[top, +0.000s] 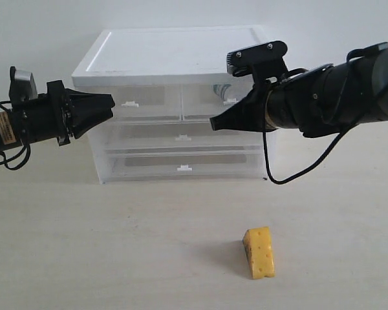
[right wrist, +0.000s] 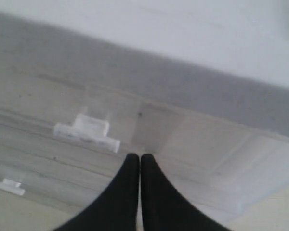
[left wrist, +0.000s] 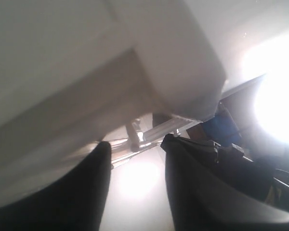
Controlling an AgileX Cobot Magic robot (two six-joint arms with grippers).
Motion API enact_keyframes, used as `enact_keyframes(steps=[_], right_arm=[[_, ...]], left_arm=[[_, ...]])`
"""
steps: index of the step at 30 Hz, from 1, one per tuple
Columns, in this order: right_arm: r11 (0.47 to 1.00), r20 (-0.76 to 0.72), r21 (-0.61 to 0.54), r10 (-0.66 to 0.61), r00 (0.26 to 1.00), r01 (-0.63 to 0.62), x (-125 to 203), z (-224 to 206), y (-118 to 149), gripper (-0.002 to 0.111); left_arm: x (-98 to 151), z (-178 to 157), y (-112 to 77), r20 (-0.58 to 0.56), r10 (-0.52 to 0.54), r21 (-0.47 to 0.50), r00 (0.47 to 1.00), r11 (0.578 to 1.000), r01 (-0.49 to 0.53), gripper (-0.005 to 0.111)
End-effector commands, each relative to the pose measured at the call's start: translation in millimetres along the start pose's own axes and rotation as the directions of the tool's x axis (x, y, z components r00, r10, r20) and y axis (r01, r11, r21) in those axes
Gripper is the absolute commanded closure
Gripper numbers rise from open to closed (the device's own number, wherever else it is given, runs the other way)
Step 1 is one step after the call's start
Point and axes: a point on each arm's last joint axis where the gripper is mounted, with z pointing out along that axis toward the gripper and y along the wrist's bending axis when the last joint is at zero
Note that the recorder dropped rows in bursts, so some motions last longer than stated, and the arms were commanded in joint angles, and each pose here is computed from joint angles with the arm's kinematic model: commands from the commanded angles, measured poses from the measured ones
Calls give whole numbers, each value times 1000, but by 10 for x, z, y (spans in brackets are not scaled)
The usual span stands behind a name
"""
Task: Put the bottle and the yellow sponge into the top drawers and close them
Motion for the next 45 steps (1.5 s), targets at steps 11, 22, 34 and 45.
enact_keyframes(steps=[11,22,34,45], right_arm=[[1000,39,-14,-3,999,4,-134,18,-70,108],[1000,51,-8,-5,999,6,-173,15,-76,108],[999,48,-28,-28,998,30,-169,15,-57,108],[998,47,-39,-37,998,39,-168,15,-46,108]], left_arm=[[-74,58,-34,20,-20,4,1000,1000,20,70],[70,379,-156,11,66,9,998,998,-66,70],[53,383,-111,35,-52,-39,998,998,54,70],[-39,268,-27,80,-13,-85,997,996,20,70]])
